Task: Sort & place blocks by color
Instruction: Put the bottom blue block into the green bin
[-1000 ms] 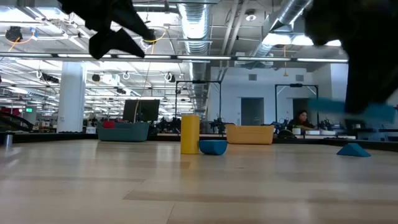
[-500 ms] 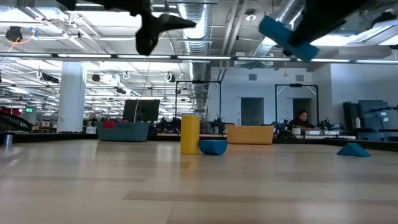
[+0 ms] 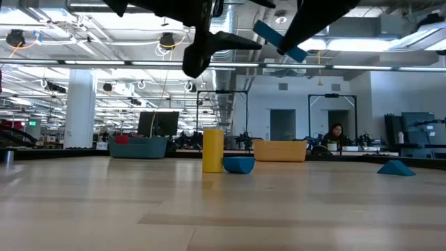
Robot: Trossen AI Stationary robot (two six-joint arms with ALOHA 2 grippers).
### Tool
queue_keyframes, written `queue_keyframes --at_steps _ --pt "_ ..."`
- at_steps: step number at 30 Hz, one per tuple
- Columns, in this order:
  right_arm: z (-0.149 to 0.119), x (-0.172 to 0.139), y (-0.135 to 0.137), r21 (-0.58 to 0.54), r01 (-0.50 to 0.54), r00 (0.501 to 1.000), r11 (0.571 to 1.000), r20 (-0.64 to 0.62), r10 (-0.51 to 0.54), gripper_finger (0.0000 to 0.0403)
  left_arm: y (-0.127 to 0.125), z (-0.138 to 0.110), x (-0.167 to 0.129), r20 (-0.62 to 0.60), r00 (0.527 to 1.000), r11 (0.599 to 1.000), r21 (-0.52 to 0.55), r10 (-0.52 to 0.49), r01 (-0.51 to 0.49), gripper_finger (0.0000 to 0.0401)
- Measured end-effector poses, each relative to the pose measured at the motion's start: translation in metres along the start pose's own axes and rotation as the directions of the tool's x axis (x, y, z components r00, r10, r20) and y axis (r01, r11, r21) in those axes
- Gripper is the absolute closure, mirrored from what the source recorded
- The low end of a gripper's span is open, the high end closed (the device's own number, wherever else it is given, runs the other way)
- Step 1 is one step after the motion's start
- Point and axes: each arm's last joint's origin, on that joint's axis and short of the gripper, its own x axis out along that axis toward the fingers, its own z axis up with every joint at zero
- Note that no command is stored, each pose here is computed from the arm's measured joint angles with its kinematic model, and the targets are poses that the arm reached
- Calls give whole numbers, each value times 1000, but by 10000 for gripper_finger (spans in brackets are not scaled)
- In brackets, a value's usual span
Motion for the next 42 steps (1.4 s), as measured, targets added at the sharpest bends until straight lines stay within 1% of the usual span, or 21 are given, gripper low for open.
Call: queue_keyframes --at_steps 3,6,9,12,17,21,24,27,29,30,32,36,38,39,42 --pt "0 -3 2 -14 -3 1000 1000 5 3 323 4 3 0 -13 999 999 -1 43 -43 168" --pt "0 -6 1 -19 4 1000 1000 16 -4 323 4 6 0 -23 999 1000 1 29 -29 171" --pt "1 -6 1 -25 11 1000 1000 20 -11 323 5 9 1 -31 999 1000 -2 19 -19 191" --pt "1 -5 0 -29 25 999 999 27 -24 323 7 12 1 -32 999 1000 -6 12 -12 228" --pt "4 -2 -5 -6 89 995 996 53 -89 323 8 18 1 -35 999 1000 -7 -12 12 309" --pt "7 0 -10 -7 140 988 990 61 -139 324 9 18 0 18 999 998 42 41 -42 375" --pt "10 -1 -12 11 145 987 989 68 -146 320 8 19 0 47 998 998 57 37 -40 377" --pt "10 0 -14 42 150 987 988 59 -152 292 7 21 -1 60 997 996 75 38 -43 377" --pt "11 -1 -15 93 160 984 983 60 -166 266 6 24 -7 69 996 991 117 56 -64 377" --pt "11 -2 -16 124 163 984 979 58 -171 252 4 26 -11 76 994 986 139 77 -87 377" --pt "10 -2 -17 180 167 983 969 50 -179 227 4 30 -23 100 981 967 176 167 -183 377" --pt "14 -5 -21 302 156 983 941 48 -178 192 -1 39 -53 183 930 909 219 318 -354 377" --pt "19 -6 -24 363 149 982 920 52 -180 186 -3 43 -70 194 911 880 248 365 -405 377" --pt "21 -5 -27 388 150 982 909 48 -183 185 -2 43 -78 184 899 861 266 397 -434 377" --pt "26 -5 -33 453 150 980 879 47 -191 190 1 45 -98 157 873 819 301 462 -488 377"
